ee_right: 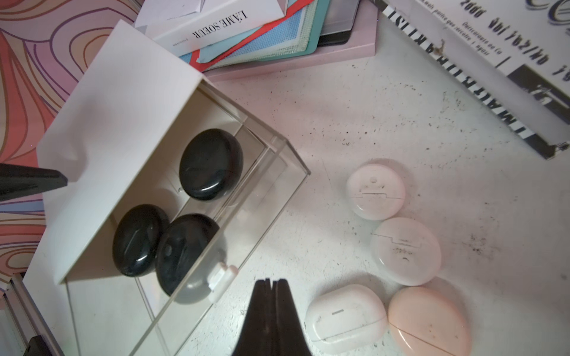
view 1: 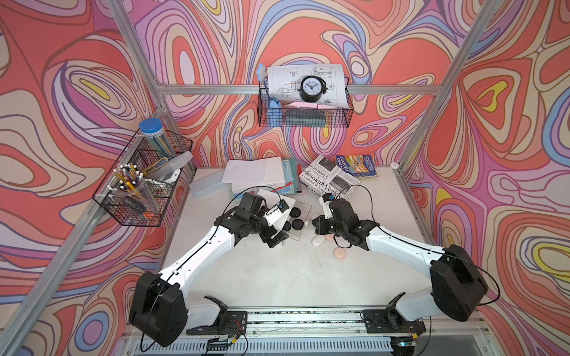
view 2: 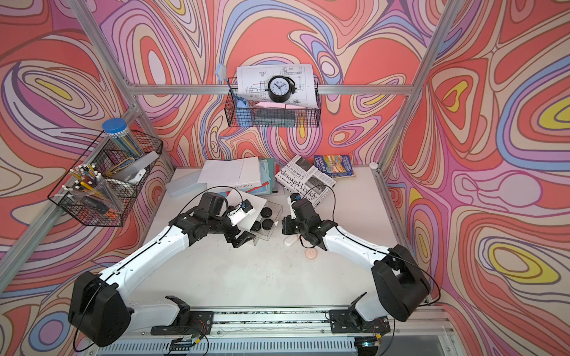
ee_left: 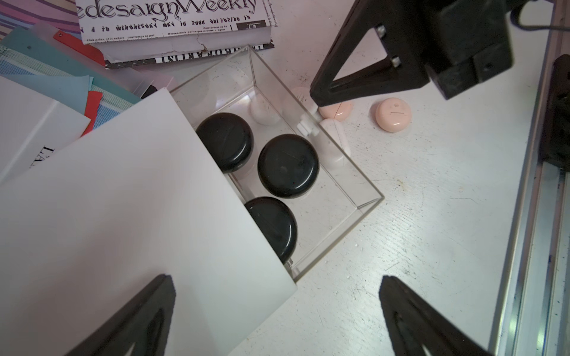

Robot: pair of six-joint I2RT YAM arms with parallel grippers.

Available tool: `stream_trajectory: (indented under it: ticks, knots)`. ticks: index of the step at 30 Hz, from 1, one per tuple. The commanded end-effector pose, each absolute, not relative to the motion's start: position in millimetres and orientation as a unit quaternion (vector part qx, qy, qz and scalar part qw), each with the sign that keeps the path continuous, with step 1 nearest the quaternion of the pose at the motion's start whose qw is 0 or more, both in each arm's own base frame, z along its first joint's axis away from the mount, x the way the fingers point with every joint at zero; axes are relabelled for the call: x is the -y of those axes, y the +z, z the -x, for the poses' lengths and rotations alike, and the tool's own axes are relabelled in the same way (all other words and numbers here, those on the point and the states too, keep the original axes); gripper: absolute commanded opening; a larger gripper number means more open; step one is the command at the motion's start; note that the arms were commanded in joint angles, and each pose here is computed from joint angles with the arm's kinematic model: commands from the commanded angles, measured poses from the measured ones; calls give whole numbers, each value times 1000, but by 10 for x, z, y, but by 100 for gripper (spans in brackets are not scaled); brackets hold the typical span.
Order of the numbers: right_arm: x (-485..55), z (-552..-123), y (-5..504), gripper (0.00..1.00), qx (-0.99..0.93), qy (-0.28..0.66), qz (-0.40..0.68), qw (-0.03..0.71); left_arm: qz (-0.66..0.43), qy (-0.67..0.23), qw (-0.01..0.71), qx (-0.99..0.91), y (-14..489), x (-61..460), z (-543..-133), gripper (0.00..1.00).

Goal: Put the bluetooth earphones in the drawer according to color
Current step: Close the drawer of the storage box.

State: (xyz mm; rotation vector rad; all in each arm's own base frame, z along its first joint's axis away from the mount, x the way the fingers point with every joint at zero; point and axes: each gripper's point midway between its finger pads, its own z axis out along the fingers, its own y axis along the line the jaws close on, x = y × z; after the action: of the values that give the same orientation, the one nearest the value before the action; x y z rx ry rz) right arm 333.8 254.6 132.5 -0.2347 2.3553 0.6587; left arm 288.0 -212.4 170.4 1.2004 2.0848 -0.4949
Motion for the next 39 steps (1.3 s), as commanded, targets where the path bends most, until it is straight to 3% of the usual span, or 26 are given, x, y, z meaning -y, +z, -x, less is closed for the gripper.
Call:
stream_trajectory:
  ticks: [1,39]
  knots:
    - [-2652,-3413,1423,0,-891,276,93,348,-462,-197,326,-801,1728,2126,-2869,98]
    - [-3298,-3755,1442,0,-854,383,117,333,-470,-231,295,-799,1677,2194,-2763,99]
